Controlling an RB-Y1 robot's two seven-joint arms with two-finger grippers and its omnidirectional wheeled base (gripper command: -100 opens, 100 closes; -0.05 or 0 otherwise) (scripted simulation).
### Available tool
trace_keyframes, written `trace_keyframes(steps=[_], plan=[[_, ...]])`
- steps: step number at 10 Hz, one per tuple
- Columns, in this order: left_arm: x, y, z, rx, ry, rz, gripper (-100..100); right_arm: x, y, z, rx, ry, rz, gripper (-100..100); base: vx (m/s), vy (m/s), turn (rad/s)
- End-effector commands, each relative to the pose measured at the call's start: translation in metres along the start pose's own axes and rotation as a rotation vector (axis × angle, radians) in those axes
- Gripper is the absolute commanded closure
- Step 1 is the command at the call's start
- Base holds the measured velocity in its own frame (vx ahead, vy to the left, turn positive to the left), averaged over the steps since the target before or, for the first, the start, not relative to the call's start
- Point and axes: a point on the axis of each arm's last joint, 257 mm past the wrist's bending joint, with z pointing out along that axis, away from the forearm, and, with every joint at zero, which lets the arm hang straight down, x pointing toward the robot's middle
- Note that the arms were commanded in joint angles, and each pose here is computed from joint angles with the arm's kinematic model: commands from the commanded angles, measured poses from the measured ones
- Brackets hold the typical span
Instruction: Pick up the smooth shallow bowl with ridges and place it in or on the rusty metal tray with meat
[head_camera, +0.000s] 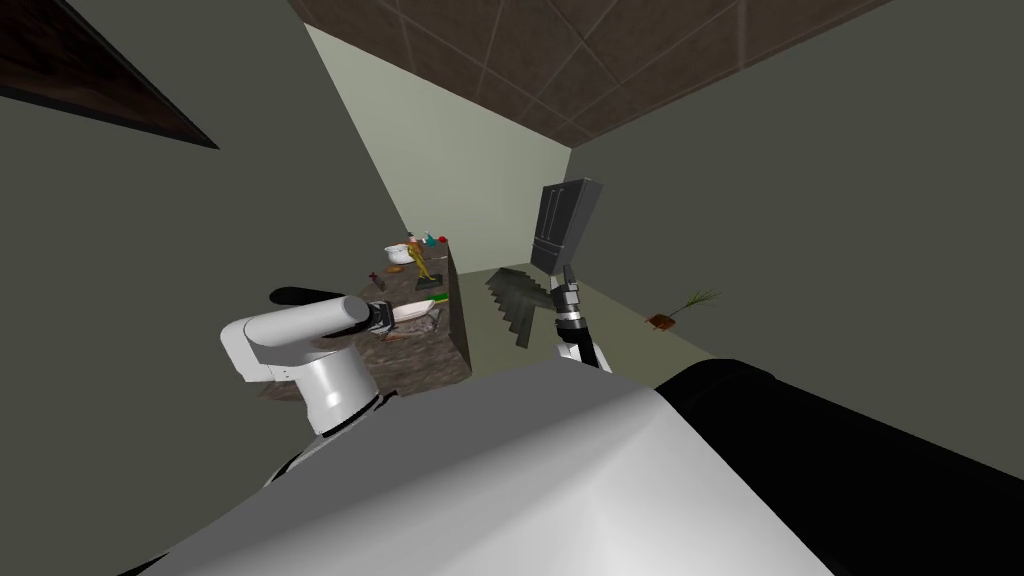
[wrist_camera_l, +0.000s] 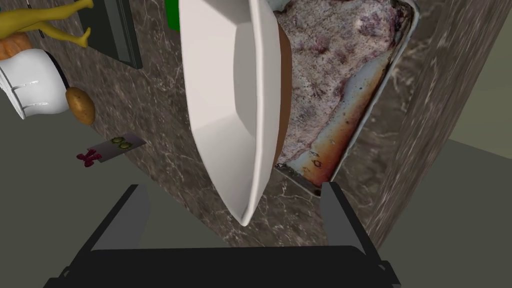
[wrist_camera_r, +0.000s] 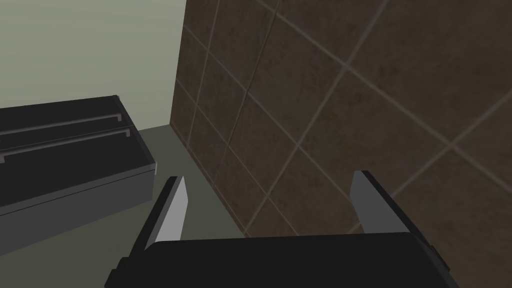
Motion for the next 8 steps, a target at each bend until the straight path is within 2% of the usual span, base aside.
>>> trace_keyframes(steps=[1, 2, 3, 8], plan=[[-0.0014, -0.0035, -0.0061, -0.003, 0.008, 0.009, -100, 0.0, 0.0, 0.0, 0.0, 0.0, 0.0, 0, 0.047, -0.029, 0.061], [-0.0005, -0.0028, -0.0038, -0.001, 0.005, 0.005, -100, 0.0, 0.0, 0.0, 0.0, 0.0, 0.0, 0, 0.021, -0.014, 0.014], [-0.0005, -0.0025, -0.0042, -0.003, 0.006, 0.007, 0, 0.0, 0.0, 0.0, 0.0, 0.0, 0.0, 0, 0.0, 0.0, 0.0], [-0.0005, -0.0025, -0.0042, -0.003, 0.006, 0.006, 0, 0.0, 0.0, 0.0, 0.0, 0.0, 0.0, 0, 0.0, 0.0, 0.0]])
